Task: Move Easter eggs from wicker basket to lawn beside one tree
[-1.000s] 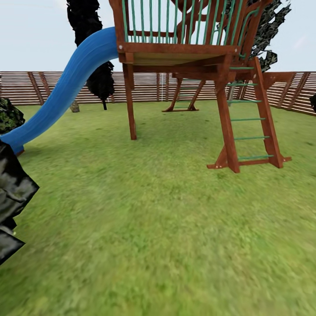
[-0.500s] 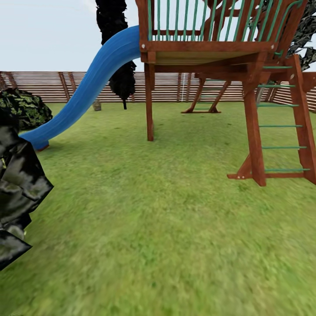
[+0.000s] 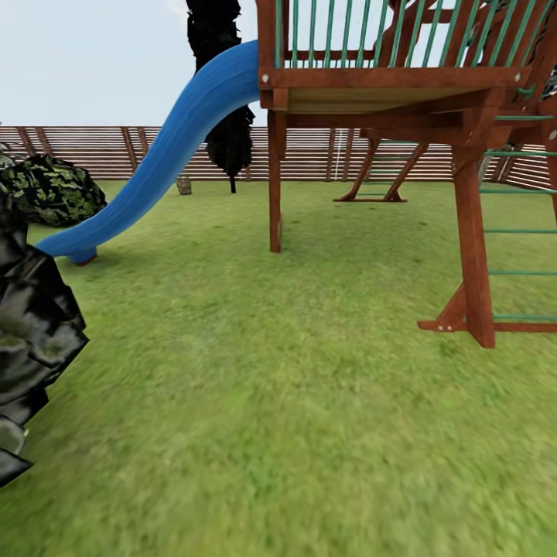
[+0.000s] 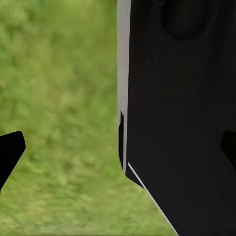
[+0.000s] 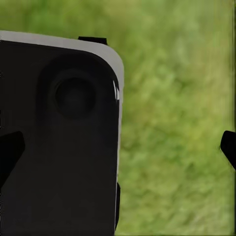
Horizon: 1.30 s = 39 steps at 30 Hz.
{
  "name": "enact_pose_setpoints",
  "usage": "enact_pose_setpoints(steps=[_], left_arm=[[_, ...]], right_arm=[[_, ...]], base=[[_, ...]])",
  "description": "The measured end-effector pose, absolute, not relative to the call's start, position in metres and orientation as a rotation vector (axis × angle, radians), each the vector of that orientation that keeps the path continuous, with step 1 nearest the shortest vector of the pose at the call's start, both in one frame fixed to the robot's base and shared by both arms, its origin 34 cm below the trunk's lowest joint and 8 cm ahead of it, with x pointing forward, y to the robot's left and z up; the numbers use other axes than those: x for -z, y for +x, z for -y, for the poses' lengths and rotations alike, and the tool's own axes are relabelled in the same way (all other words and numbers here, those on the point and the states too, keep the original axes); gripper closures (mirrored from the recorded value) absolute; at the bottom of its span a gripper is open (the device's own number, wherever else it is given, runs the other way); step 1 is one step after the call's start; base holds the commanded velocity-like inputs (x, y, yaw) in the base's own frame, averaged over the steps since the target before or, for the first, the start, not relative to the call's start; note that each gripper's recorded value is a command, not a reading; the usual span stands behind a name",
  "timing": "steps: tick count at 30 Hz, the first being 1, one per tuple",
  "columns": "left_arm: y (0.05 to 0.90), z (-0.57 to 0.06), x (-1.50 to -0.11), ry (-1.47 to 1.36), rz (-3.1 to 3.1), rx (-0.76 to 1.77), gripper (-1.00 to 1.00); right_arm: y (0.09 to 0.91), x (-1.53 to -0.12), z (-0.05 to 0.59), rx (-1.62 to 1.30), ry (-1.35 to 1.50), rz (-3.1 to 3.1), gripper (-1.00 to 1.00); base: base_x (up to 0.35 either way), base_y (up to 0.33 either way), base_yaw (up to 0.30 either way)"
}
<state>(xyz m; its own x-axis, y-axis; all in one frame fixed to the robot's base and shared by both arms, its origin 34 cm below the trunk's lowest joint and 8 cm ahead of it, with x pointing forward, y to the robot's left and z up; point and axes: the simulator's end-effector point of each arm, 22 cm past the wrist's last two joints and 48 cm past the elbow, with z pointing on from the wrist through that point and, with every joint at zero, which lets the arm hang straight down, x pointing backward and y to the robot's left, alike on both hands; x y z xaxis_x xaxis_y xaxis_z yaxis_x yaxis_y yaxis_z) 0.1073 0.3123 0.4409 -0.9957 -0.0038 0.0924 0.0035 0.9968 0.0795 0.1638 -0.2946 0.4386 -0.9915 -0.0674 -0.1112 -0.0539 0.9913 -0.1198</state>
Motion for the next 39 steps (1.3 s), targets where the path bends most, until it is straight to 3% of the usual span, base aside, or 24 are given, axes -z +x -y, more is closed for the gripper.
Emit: enact_pose_setpoints(steps=[31,39], left_arm=[[0.1072,-0.3123,-0.4409,0.001,3.047,0.122,-1.0],[0.1071,-0.3126,-0.4409,0.0,3.046,0.122,-1.0]], right_arm=[[0.1645,-0.4387,0.2954,0.179,-0.089,-3.017,-1.0],[0.1645,-0.4387,0.2954,0.179,-0.09,-3.017,-1.0]], base=[[0.322,-0.114,0.257],[0.322,-0.112,0.041]])
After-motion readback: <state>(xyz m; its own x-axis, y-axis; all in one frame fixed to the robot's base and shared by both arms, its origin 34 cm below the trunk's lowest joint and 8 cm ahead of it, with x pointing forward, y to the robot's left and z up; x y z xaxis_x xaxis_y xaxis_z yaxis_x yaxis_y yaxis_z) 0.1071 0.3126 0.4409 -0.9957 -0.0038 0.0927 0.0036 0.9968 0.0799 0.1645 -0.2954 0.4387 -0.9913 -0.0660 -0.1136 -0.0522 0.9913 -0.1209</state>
